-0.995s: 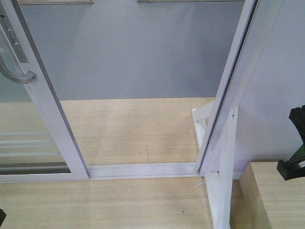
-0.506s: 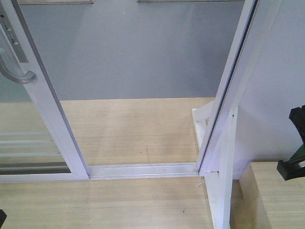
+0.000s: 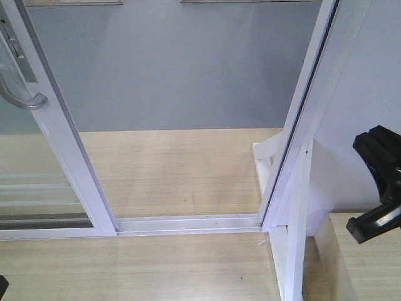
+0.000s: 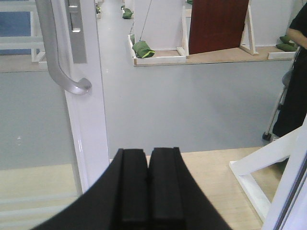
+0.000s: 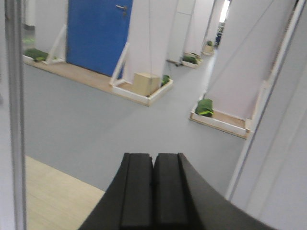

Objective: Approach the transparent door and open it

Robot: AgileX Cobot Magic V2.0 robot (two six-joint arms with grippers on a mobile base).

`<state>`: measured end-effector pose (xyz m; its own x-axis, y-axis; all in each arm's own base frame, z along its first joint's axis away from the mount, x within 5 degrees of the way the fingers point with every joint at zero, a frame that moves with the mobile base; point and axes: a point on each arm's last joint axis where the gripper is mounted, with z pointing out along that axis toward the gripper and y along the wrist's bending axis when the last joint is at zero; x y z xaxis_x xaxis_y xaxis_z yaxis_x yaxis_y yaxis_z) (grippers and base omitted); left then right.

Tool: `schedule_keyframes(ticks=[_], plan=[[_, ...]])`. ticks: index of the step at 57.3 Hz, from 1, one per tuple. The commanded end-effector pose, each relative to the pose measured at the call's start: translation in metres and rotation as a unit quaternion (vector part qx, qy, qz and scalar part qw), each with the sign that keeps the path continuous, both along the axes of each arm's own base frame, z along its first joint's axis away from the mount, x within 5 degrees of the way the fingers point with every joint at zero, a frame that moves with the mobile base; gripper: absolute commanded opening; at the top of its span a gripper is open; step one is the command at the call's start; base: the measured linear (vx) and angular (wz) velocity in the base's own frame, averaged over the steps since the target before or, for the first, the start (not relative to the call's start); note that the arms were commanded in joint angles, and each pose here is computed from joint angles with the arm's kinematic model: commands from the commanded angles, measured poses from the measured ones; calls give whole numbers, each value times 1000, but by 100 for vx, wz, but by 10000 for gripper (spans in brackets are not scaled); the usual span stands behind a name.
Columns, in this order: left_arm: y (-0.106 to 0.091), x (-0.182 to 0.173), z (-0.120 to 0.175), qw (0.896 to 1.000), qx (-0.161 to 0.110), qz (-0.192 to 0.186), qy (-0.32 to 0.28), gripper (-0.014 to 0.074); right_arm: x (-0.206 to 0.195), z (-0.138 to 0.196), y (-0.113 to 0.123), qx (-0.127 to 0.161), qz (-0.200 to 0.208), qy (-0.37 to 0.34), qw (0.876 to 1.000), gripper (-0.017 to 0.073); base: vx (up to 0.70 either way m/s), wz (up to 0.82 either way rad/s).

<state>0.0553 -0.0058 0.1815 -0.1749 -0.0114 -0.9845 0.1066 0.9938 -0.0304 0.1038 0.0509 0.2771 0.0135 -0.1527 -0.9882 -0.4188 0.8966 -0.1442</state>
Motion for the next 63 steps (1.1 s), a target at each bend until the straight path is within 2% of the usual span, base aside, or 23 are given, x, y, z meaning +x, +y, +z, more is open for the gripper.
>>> schedule_keyframes(ticks=[1,2,3,11,17,24,32,40,49,63], plan=[[-1,0,3,999,-11,-5,-37,-6,0,11,6,15,28,-12,999,-1,0,0],[-1,0,3,999,-11,-5,-37,-6,-1,9,7,28,34,3,999,-1,0,0],[-1,0,3,999,-11,-5,-37,-6,-2,8,7,23,39,6,999,-1,0,0],[-1,0,3,999,-11,-5,-37,-6,-10,-9,5,40,48,59,996,-1,0,0],[-1,0,3,999,-11,-5,-37,-6,-18,-29,-8,73,12,53,996,-1,0,0],[-1,0,3,999,-11,-5,-37,-6,-30,-53,-25,85,-51,20,995,-1,0,0],[-1,0,3,999,-11,-5,-37,-6,-40,-76,-38,84,-111,-10,990,-1,0,0],[-1,0,3,999,-11,-5,-37,-6,-44,-81,-42,47,-142,-6,989,-1,0,0],[-1,0,3,999,-11,-5,-37,-6,-45,-83,-43,32,-150,1,988,-1,0,0],[-1,0,3,999,-11,-5,-37,-6,-47,-83,-43,34,-149,-4,988,-1,0,0]])
